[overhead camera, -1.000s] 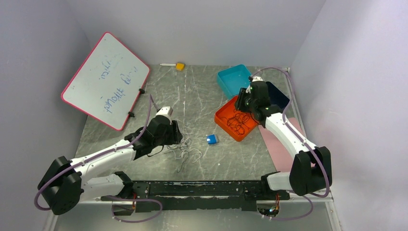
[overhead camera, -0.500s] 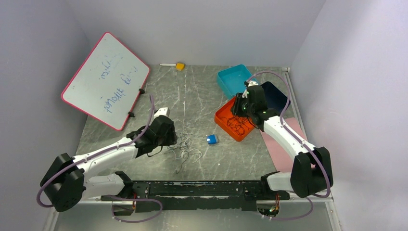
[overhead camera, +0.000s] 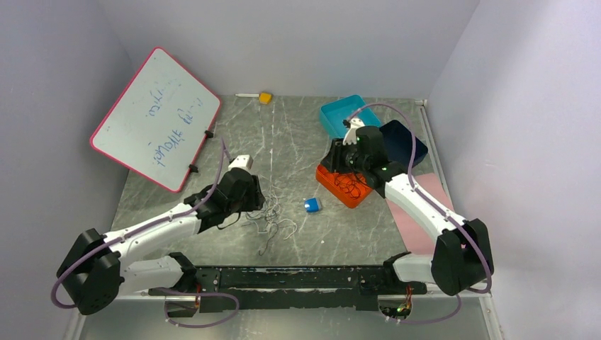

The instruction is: Untangle the cables

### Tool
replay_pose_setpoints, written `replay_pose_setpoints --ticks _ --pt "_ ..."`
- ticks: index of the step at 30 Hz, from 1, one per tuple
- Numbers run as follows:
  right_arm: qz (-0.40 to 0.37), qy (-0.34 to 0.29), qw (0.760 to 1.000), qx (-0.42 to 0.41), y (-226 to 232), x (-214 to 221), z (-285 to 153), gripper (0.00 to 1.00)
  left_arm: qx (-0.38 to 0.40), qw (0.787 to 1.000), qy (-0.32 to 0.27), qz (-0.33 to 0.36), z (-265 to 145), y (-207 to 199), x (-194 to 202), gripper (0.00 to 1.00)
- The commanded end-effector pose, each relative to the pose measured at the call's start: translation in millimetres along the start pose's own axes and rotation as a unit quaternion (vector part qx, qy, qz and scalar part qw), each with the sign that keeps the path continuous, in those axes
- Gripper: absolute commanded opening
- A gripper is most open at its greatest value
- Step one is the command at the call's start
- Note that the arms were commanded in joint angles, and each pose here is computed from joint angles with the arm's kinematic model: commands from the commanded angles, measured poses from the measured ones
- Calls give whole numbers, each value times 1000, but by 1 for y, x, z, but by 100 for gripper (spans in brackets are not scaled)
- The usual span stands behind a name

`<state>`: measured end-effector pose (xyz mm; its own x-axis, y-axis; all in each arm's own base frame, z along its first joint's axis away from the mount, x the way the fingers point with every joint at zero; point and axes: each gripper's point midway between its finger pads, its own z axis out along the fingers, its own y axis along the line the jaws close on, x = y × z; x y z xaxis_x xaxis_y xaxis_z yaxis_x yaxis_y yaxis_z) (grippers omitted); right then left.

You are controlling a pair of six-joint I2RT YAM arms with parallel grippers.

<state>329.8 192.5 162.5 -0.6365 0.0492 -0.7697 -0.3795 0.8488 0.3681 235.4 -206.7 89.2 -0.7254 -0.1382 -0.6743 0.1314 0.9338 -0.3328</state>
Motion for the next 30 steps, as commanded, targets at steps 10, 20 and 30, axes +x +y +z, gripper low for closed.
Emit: replay_pose_setpoints --ticks 10,20,30 --pt "-29 2 999 -30 19 5 4 41 44 996 -12 80 15 -29 -21 44" --pt "-31 6 999 -28 17 10 5 41 65 991 -3 117 20 -39 -22 36" --pt "-34 10 999 -31 18 10 7 41 35 990 27 136 32 -27 -9 38"
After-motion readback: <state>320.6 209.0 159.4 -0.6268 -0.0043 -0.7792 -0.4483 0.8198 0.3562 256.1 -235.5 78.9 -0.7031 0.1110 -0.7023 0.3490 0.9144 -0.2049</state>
